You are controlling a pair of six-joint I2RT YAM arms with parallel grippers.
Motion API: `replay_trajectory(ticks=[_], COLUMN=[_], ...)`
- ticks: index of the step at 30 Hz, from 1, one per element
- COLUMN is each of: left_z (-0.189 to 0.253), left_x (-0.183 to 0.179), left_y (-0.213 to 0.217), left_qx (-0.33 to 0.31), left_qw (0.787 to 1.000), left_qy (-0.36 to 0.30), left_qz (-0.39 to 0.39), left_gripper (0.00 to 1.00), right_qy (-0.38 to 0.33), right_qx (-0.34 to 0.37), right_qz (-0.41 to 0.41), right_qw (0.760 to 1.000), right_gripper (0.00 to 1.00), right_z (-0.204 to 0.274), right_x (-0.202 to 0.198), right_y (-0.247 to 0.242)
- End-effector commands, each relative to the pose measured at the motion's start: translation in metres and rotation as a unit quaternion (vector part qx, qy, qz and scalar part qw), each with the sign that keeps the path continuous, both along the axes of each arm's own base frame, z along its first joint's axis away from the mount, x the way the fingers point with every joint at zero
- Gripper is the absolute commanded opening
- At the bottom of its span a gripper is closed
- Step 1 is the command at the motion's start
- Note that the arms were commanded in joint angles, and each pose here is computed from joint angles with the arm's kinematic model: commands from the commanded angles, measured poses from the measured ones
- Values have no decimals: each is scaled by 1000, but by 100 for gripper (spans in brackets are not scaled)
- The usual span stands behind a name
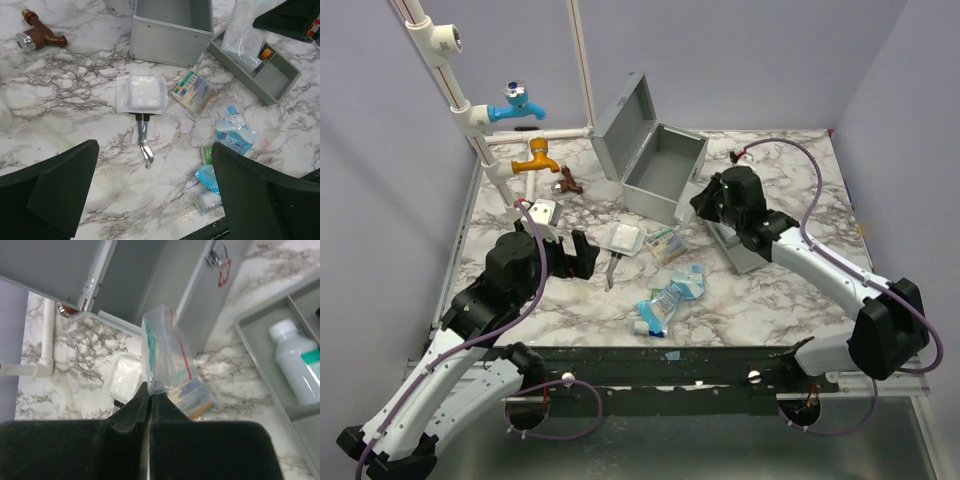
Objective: Organize the medicine kit
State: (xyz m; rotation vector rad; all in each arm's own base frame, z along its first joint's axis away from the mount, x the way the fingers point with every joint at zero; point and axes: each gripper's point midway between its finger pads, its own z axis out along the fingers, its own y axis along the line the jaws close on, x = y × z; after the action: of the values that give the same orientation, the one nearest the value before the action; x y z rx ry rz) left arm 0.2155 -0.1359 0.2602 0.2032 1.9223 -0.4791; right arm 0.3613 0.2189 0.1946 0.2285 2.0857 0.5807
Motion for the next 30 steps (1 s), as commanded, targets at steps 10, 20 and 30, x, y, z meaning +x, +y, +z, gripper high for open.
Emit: replay_trajectory(ticks=[10,20,30], left_z=[4,7,10], left_x=[1,0,-2], left_y=[6,6,7], left_qx=[0,-5,-11], left_qw=[1000,1000,1000], left_qy=[-10,-15,-21], left_qz=[11,8,7], left_gripper=[98,98,99], right_qy=[-26,12,80], right_qx=[5,20,63], right_qz=[84,74,101], right_qw=[996,997,990], right_gripper=[1,1,2], right_z=[26,-17,-72], right_x=[97,157,170], right_y=[52,68,95])
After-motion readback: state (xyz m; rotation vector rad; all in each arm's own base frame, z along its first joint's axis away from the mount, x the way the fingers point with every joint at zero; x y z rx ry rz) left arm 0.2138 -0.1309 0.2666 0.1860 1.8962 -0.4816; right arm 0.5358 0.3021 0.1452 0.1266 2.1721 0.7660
